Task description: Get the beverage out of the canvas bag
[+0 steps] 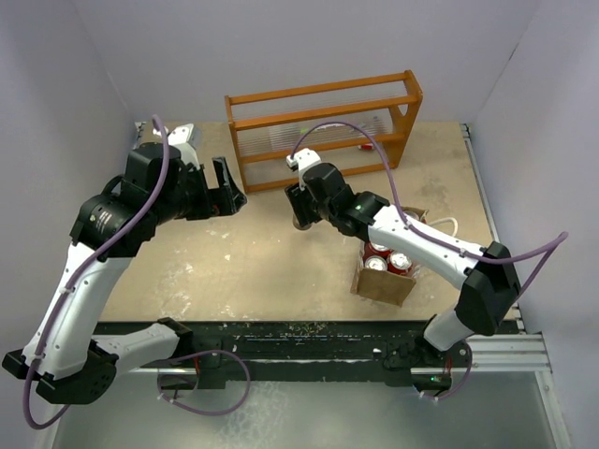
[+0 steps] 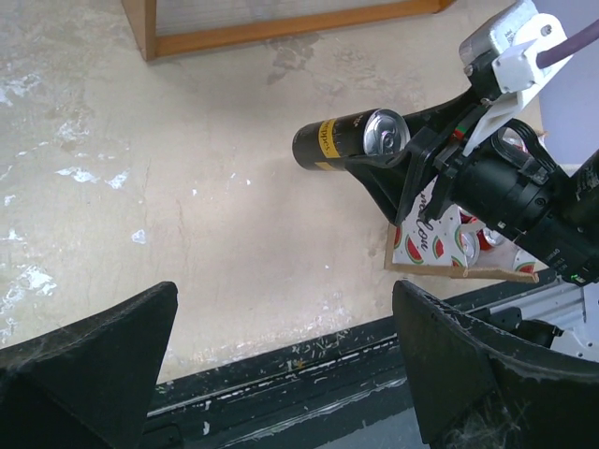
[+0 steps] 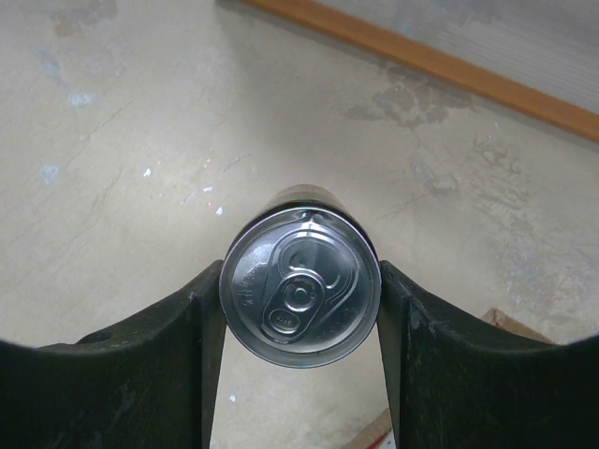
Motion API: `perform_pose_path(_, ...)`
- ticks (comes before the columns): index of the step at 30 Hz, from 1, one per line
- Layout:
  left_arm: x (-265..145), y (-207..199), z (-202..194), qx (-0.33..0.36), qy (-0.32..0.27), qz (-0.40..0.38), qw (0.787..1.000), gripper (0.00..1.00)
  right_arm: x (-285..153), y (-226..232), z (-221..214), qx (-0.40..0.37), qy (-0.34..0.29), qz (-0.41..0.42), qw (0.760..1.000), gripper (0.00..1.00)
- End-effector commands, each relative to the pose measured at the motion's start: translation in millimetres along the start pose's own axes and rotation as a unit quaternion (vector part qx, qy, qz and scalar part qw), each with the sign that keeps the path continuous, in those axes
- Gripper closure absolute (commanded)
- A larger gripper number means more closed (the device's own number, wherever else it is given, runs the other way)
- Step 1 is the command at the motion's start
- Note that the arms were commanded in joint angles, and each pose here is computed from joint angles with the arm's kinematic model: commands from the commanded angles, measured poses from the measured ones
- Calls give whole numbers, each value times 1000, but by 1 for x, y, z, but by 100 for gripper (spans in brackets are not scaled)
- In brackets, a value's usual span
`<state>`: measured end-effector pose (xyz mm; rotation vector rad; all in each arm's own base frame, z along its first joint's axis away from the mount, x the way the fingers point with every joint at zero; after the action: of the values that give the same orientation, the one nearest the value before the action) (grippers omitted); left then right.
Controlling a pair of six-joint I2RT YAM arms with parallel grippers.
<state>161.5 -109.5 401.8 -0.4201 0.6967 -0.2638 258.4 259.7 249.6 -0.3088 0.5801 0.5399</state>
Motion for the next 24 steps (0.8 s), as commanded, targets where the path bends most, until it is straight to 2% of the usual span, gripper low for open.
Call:
perform_pose_path(1, -5, -6, 17, 10, -43, -5, 999, 1, -7, -3, 45, 52, -123, -9, 991, 100)
perform_pose_path(24, -6, -4, 22, 7, -49, 21, 999, 1, 40, 10, 19, 19, -76, 3, 997, 100)
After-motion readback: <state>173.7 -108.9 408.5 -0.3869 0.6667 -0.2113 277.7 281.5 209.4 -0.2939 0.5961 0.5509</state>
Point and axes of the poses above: each gripper's point midway between its finger pads, its own x axis out along the fingers, its own y axis along the line the jaws close on, z = x × y, the point moved 9 cm from there along -x, back along the fingers, and after that the axes turned 4 degrees about -x, right-handed, at the moved point
